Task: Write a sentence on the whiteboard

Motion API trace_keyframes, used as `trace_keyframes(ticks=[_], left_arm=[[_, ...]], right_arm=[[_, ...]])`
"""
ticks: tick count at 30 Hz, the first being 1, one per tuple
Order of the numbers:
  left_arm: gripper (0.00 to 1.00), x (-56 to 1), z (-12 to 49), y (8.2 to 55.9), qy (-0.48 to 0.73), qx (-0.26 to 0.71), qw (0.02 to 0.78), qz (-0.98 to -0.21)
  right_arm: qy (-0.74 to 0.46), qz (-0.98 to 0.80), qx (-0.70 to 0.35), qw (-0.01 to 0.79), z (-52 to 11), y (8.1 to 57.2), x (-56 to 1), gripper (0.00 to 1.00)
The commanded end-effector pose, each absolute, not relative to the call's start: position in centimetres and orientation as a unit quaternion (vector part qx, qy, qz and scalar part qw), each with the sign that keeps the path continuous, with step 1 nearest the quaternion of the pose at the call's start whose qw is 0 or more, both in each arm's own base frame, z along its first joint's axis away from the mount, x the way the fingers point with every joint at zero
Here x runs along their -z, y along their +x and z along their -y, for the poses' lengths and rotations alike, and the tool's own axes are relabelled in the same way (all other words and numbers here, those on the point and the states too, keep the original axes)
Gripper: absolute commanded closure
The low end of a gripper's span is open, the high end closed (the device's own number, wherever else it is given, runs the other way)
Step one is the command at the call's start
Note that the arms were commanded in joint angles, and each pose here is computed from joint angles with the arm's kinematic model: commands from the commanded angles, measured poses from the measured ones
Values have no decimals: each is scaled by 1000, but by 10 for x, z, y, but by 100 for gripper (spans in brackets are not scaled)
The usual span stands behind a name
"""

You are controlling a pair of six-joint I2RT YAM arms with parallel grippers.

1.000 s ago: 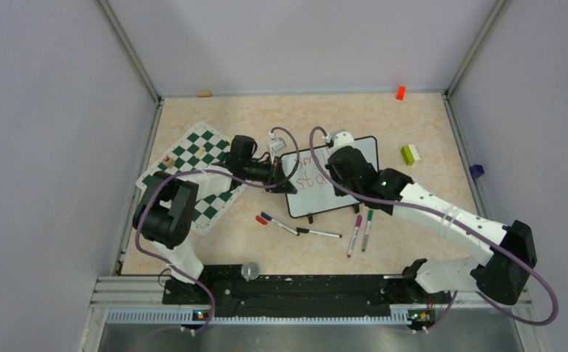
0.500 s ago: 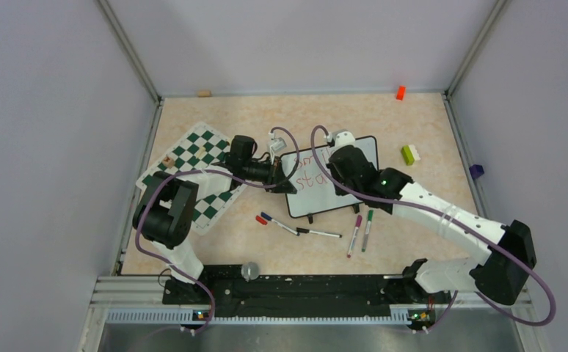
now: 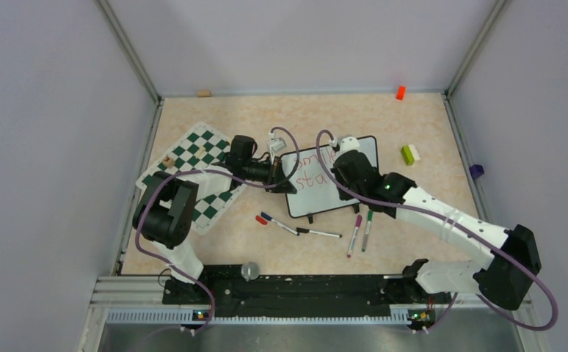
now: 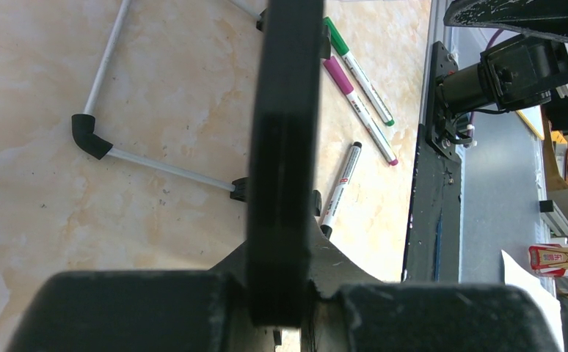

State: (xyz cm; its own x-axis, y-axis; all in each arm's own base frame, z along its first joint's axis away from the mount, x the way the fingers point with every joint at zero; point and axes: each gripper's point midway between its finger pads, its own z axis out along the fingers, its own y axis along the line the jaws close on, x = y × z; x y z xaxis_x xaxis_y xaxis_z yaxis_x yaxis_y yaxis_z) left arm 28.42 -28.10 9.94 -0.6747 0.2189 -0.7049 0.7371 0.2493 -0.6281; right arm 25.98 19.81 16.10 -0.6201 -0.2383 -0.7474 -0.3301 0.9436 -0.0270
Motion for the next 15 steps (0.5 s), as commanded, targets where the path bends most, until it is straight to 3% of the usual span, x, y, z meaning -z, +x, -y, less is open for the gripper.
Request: trace_keyframes(ticks=[1, 15], left_arm=[[100, -94, 275, 296, 311, 479, 270, -775], [100, -93, 275, 296, 311, 477, 269, -777]], right_arm=[[-134, -889, -52, 436, -195, 279, -182, 100], [-139, -884, -53, 444, -201, 291, -193, 100]])
